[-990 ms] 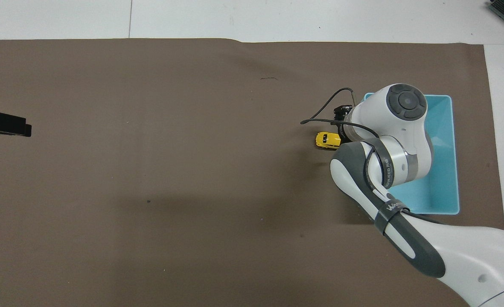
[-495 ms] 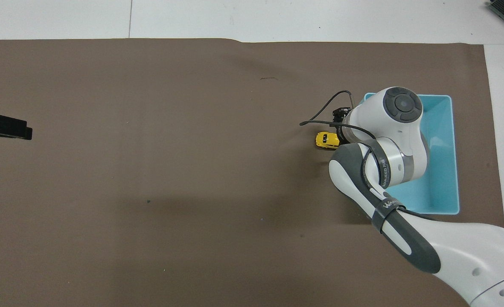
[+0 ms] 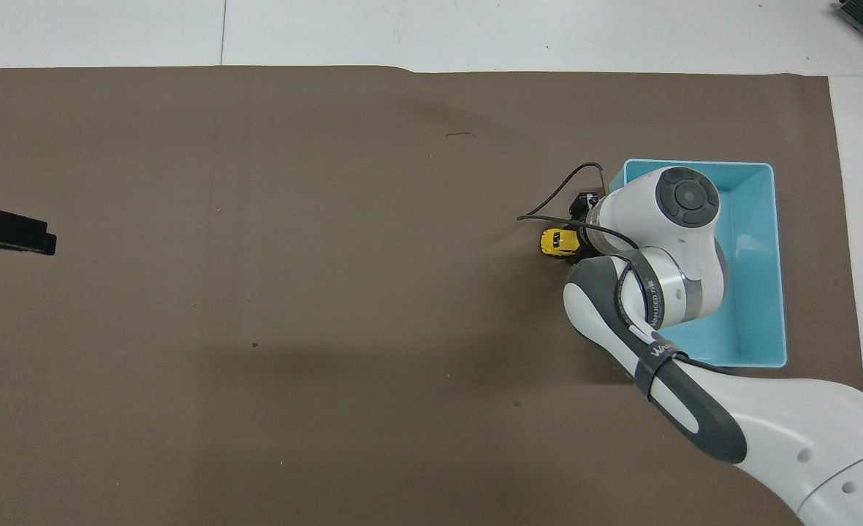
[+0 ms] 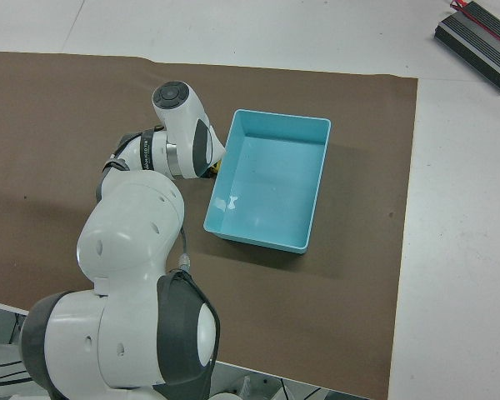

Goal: Wind up and store yellow beetle car
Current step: 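Grasp the yellow car beside the bin with the right gripper, then lift the car over the bin rim with the right gripper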

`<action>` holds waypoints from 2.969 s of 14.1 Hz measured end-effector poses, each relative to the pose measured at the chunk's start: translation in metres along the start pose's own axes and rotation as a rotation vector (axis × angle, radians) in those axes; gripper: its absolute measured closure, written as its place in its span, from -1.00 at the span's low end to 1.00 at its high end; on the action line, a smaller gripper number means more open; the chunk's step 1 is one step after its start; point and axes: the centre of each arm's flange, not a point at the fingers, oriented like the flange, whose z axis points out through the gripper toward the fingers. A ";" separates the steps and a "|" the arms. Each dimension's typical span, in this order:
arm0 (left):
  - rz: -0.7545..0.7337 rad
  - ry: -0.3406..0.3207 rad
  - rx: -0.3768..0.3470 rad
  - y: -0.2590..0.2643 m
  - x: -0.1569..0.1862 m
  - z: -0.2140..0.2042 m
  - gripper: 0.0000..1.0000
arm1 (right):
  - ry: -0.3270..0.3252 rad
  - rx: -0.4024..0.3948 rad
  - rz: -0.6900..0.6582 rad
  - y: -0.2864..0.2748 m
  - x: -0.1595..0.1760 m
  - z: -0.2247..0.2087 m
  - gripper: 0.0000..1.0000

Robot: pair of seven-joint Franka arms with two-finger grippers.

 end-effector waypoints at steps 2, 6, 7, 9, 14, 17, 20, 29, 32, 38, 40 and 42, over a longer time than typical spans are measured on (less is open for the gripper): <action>-0.002 -0.001 0.000 -0.001 0.000 0.000 -1.00 | 0.001 -0.008 -0.006 0.000 -0.003 -0.001 0.00; -0.004 -0.002 0.000 -0.002 -0.001 0.000 -1.00 | 0.010 -0.046 -0.022 -0.004 -0.010 -0.017 0.08; -0.004 -0.003 0.000 -0.002 -0.001 0.000 -1.00 | 0.013 -0.051 -0.028 -0.005 -0.014 -0.026 0.08; -0.004 -0.003 0.000 -0.002 -0.001 0.000 -1.00 | 0.016 -0.058 -0.052 -0.006 -0.021 -0.050 0.08; 0.001 -0.003 0.000 0.000 -0.001 0.000 -1.00 | 0.024 -0.050 -0.133 -0.001 -0.029 -0.104 0.08; 0.003 -0.003 0.000 0.002 -0.001 0.000 -1.00 | 0.030 -0.046 -0.203 0.005 -0.030 -0.129 0.08; 0.005 -0.003 0.000 0.003 -0.001 0.000 -1.00 | 0.034 -0.055 -0.319 0.011 -0.026 -0.148 0.08; 0.005 -0.012 -0.001 0.003 -0.002 0.001 -1.00 | 0.003 -0.129 -0.813 0.011 0.054 -0.151 0.08; 0.004 -0.012 -0.001 0.002 -0.002 0.001 -1.00 | -0.015 -0.142 -0.951 0.014 0.087 -0.147 0.08; 0.000 -0.012 -0.001 0.000 -0.002 0.001 -1.00 | -0.043 -0.158 -1.182 0.025 0.134 -0.143 0.08; 0.000 -0.012 -0.001 0.000 -0.003 0.001 -1.00 | -0.034 -0.153 -1.238 0.037 0.138 -0.136 0.08; 0.000 -0.012 -0.001 0.000 -0.003 0.001 -1.00 | -0.007 -0.132 -1.291 0.051 0.138 -0.127 0.08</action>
